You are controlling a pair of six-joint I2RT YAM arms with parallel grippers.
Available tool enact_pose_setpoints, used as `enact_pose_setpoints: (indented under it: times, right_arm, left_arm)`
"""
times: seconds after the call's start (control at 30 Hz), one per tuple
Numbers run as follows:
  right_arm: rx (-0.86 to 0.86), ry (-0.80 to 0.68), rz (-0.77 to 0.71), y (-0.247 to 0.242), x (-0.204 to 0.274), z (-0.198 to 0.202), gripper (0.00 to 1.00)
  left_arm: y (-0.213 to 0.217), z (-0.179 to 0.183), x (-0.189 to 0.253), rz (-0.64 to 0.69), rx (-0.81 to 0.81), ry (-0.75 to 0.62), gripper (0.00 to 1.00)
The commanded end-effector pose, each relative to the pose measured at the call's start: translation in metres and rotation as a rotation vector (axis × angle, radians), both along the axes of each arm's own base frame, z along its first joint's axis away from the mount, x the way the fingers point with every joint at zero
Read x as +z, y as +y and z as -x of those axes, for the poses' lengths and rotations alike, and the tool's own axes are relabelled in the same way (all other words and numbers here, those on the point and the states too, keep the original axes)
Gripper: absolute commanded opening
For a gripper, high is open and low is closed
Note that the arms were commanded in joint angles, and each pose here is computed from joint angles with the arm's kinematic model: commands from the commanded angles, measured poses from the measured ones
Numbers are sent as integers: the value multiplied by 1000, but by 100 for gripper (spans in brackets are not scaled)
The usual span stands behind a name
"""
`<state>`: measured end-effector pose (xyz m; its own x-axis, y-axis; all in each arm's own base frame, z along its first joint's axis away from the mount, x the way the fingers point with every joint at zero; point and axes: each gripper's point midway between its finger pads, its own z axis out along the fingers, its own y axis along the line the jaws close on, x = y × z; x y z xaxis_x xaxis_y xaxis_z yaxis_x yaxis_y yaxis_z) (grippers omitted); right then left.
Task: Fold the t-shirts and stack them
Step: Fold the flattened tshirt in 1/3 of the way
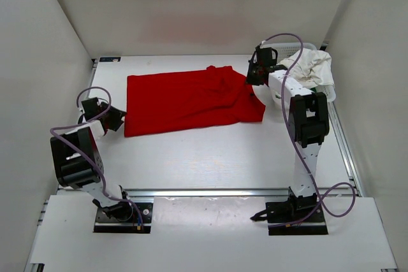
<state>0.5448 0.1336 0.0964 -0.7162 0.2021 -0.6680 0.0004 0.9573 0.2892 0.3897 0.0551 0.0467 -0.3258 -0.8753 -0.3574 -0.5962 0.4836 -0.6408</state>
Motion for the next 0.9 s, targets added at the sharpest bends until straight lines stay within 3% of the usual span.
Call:
enact_pose_setpoints:
  times: [0.0,0.1,0.13,0.23,0.4,0.57,0.8,0.87]
  right_arm:
    - [-19,-123,-43,-2,54,-12,8]
    - [-20,-109,-49,-6,62,-3,34]
    - [-19,-113,-52,-8,68,3,35]
    - [-41,-122,-78,-13,72,37,34]
    - [-81,-154,-156,-16,58,104,0]
    - [-102,-134,-201,-18,28,153,1]
    - [-161,-108,-239,-39,-7,175,20]
    - [-186,-118,-239,-47,-10,170,23]
  left_arm:
    - [9,-14,51,-64,0,-118,56]
    - [-7,3,47,-31,-21,-130,47]
    - [-13,16,41,-29,-26,-116,45]
    - [-25,48,25,-32,-44,-84,40]
    - [-44,88,5,-45,-54,-50,44]
    - [-53,97,-12,-14,-77,-11,52]
    - [-44,85,-28,-10,-23,23,45]
    - [-46,76,-26,12,-10,-4,49]
